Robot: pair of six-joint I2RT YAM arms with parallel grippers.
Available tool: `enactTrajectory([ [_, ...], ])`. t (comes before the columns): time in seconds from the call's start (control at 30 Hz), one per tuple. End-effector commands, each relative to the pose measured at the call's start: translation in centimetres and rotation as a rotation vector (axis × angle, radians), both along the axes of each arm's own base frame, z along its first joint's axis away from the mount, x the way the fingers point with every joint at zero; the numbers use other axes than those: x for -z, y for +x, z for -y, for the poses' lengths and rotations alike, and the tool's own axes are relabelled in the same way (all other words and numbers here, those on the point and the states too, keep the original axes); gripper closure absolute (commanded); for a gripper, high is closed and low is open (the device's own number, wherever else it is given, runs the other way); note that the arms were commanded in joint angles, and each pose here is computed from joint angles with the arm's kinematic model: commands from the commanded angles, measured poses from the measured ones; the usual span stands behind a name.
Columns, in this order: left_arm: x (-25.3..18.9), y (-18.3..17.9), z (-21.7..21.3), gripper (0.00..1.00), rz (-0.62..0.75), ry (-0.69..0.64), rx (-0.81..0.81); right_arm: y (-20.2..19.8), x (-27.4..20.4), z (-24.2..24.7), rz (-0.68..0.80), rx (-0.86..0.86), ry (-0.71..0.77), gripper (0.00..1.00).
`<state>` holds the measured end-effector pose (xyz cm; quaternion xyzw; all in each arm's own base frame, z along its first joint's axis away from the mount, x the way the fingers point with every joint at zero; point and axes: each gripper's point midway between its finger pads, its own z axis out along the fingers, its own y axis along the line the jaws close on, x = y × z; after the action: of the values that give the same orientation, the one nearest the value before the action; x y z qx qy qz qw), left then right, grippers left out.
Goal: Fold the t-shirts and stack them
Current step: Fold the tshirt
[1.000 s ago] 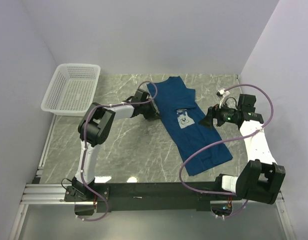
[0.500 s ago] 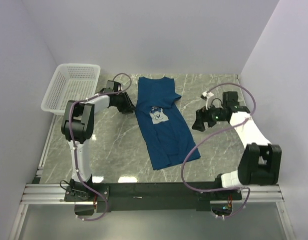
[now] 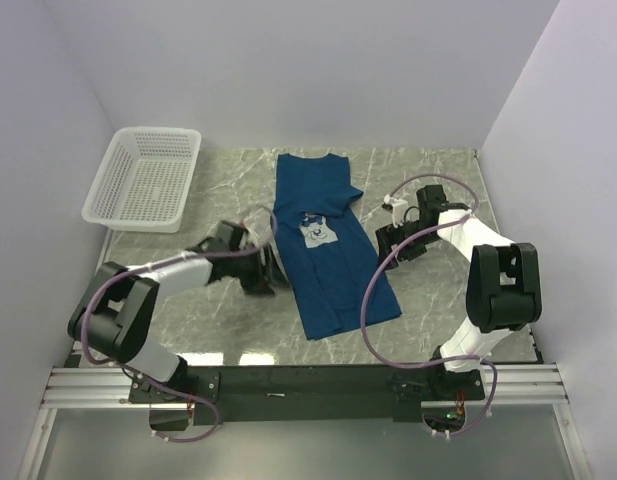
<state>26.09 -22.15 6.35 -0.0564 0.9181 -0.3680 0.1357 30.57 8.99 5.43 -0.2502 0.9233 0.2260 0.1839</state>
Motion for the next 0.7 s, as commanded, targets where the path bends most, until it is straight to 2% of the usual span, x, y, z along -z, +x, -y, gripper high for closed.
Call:
enactTrajectory([
  [0.0, -0.3, -3.1, 4.8, 0.35, -0.034, -0.131, 0.049, -1.5, 0.7, -0.2, -0.069, -0.013, 0.012, 0.12],
  [0.27, 3.5, -5.5, 8.0, 0.36, -0.127, -0.084, 0.027, -3.1, 1.6, -1.0, -0.146, -0.036, 0.068, 0.19],
  [0.3, 3.7, -6.0, 8.5, 0.39, -0.131, -0.078, 0.042, -3.1, 1.6, -1.0, -0.143, -0.035, 0.069, 0.19],
  [0.37, 4.4, -6.6, 8.8, 0.48, -0.142, -0.061, 0.051, -2.8, 0.8, -0.9, -0.112, -0.029, 0.072, 0.19],
  [0.4, 4.9, -7.2, 8.9, 0.66, -0.151, -0.055, 0.066, -2.6, 0.4, -0.8, -0.1, -0.026, 0.075, 0.19],
  [0.43, 5.1, -7.7, 8.8, 0.78, -0.163, -0.054, 0.076, -2.5, 0.0, -0.7, -0.089, -0.025, 0.076, 0.19],
  [0.47, 5.4, -8.3, 8.6, 0.99, -0.177, -0.047, 0.092, -2.3, -0.6, -0.5, -0.071, -0.021, 0.077, 0.19],
  [0.67, 5.3, -12.0, 6.5, 0.99, -0.206, 0.007, 0.161, -1.0, -2.3, -0.2, -0.002, -0.018, 0.066, 0.19],
])
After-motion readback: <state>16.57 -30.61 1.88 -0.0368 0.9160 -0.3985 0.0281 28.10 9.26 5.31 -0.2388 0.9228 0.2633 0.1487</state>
